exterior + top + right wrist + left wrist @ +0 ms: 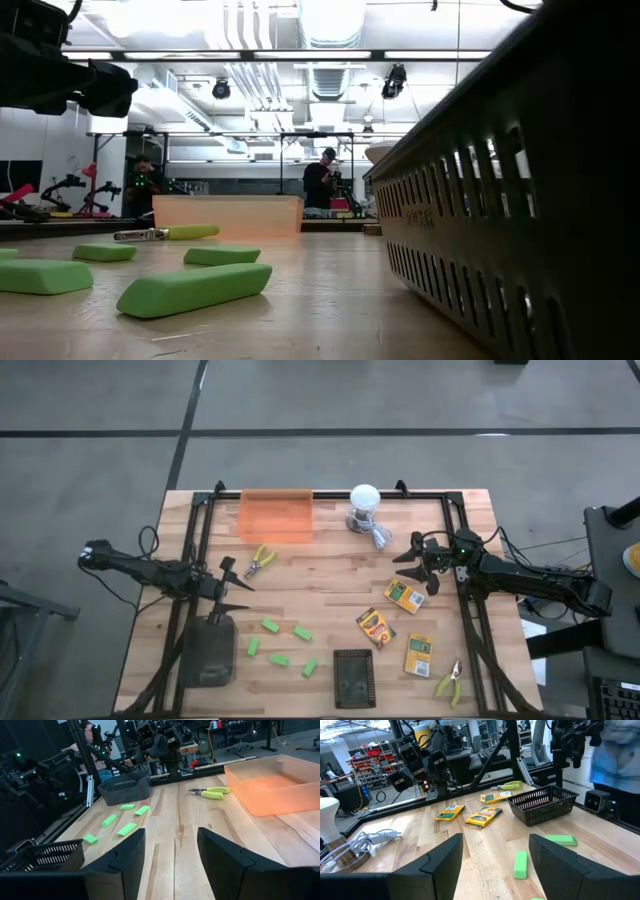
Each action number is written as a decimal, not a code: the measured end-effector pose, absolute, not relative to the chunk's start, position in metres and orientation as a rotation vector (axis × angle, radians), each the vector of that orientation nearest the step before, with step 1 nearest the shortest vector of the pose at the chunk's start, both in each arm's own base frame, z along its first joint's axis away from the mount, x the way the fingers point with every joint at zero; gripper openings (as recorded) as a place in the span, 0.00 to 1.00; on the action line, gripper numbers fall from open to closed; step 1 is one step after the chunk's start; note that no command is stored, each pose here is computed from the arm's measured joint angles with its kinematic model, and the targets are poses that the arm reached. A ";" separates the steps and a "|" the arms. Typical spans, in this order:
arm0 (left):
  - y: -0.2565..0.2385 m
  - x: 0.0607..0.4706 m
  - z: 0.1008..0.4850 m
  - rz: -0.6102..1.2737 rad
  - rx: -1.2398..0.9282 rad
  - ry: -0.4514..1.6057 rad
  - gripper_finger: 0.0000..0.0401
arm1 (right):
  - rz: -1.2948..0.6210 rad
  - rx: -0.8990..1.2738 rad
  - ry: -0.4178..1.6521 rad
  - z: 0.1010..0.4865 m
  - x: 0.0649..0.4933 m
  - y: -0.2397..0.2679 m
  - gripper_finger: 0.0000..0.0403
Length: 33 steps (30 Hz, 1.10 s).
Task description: Pick & Place School Supplies
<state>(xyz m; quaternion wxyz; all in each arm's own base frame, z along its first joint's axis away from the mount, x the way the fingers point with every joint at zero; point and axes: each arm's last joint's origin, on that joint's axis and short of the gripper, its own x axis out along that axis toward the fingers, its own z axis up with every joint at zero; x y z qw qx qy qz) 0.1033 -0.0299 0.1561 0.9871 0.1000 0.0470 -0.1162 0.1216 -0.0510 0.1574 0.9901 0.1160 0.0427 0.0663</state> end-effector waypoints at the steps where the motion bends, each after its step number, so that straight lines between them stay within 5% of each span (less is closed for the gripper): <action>1: -0.030 0.103 0.156 -0.233 0.201 0.095 0.58 | 0.133 0.233 0.086 0.157 0.122 -0.051 0.44; 33: -0.030 0.103 0.155 -0.235 0.202 0.111 0.58 | 0.133 0.233 0.086 0.157 0.122 -0.051 0.44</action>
